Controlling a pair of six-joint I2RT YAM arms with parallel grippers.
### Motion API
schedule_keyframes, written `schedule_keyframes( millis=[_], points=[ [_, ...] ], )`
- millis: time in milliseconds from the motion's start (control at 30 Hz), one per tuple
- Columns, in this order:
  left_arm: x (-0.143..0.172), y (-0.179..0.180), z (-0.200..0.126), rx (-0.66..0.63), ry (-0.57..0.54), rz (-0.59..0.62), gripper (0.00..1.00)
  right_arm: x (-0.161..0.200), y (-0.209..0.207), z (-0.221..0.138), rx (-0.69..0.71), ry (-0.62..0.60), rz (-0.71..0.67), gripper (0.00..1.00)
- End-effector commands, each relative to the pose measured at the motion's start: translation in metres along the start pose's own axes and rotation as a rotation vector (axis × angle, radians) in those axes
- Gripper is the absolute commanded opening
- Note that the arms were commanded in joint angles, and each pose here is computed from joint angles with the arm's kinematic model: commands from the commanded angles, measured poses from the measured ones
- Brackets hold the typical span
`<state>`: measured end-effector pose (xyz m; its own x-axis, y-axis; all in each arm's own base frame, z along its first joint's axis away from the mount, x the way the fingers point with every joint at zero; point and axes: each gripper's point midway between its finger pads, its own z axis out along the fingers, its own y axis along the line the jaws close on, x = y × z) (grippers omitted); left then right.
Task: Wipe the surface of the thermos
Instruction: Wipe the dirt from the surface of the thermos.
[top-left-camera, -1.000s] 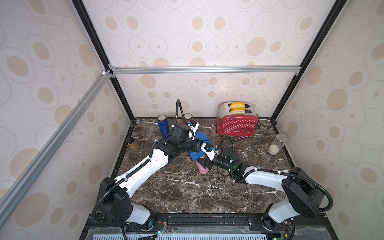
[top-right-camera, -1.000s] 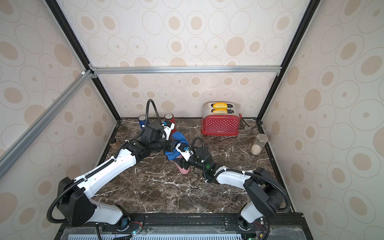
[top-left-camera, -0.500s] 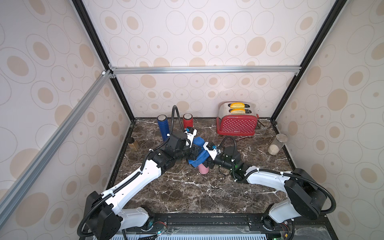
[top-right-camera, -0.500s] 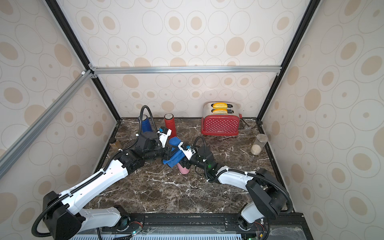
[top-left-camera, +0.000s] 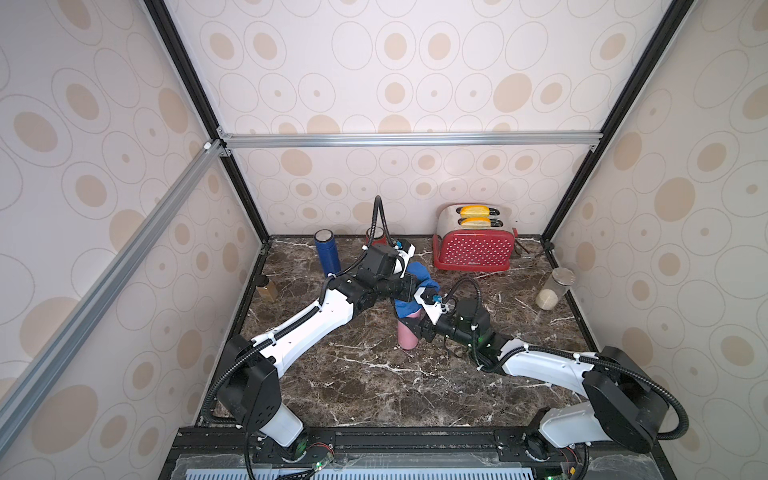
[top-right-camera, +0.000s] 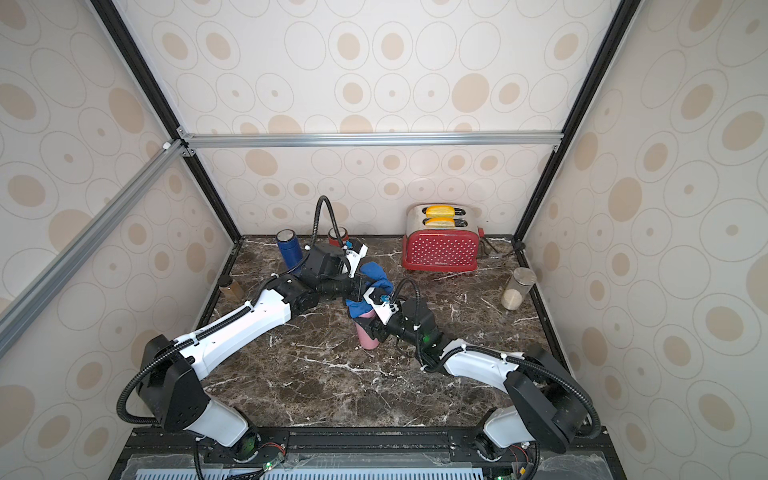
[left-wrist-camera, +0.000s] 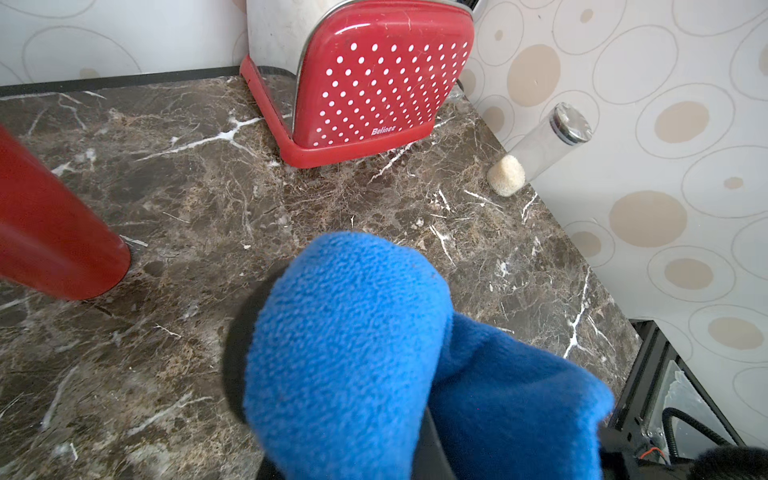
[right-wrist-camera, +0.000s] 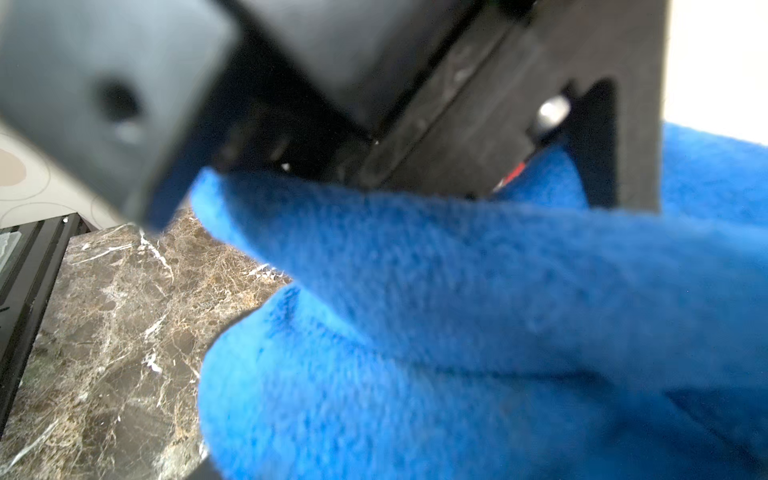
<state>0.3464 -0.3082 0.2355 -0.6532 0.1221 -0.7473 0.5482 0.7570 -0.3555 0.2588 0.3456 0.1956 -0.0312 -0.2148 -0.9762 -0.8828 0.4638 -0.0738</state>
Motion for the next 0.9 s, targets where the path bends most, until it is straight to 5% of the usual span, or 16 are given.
schedule_keyframes(
  millis=[0, 433, 633, 867],
  points=[
    [0.045, 0.011, -0.010, -0.042, 0.112, -0.016, 0.00, 0.074, -0.004, -0.007, 0.040, 0.261, 0.000, 0.00],
    [0.111, 0.043, -0.074, -0.192, 0.064, -0.046, 0.00, 0.051, -0.039, -0.015, 0.218, 0.226, 0.036, 0.00],
    [0.111, 0.053, -0.061, -0.204, -0.015, -0.040, 0.00, 0.022, -0.069, -0.030, 0.289, 0.166, 0.113, 0.00],
    [0.101, 0.062, -0.030, -0.001, -0.212, -0.156, 0.00, -0.042, -0.081, -0.053, 0.323, 0.101, 0.054, 0.00]
  ],
)
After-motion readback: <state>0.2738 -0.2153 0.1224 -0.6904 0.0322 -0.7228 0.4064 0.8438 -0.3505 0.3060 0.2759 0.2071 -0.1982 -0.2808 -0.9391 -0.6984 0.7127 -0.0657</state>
